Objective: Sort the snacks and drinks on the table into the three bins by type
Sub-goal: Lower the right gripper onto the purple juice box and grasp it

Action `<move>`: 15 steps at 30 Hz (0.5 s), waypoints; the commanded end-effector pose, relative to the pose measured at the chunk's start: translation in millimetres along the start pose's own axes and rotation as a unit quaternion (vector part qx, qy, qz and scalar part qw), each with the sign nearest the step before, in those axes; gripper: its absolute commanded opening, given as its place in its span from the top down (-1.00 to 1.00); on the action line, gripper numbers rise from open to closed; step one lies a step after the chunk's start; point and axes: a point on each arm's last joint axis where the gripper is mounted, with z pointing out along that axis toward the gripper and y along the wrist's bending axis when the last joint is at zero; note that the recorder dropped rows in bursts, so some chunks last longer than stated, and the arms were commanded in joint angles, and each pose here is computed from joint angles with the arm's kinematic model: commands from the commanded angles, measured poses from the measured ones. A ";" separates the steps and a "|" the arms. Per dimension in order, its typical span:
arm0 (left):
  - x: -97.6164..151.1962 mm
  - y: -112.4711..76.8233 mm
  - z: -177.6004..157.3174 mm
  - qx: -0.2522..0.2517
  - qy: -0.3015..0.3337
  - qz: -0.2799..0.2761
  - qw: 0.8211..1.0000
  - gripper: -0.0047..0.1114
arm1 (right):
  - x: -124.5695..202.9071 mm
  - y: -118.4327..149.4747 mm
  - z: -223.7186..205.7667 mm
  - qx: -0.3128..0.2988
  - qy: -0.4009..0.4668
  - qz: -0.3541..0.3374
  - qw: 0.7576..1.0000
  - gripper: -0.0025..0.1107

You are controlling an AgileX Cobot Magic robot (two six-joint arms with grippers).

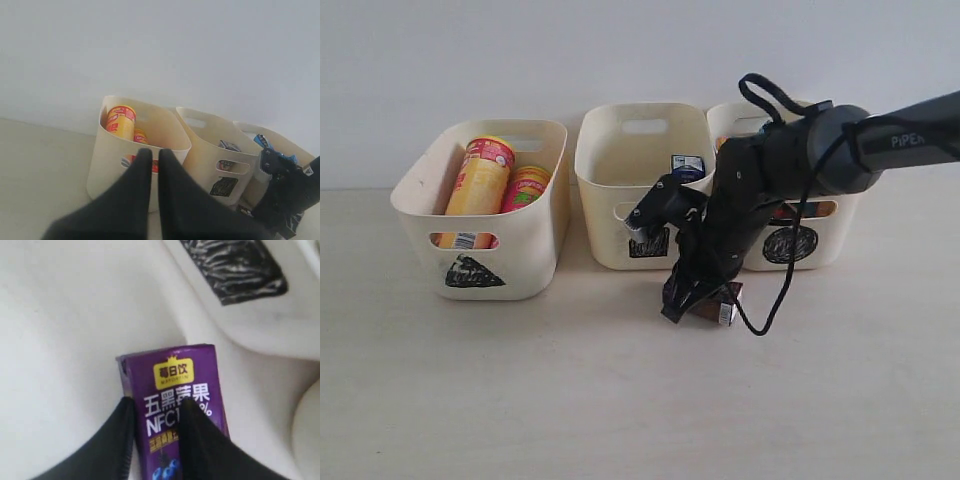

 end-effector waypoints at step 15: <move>1.3 0.5 -0.1 -0.001 0.001 -0.007 1.000 0.84 | 7.6 17.8 -37.2 -0.098 0.061 0.072 0.991 0.96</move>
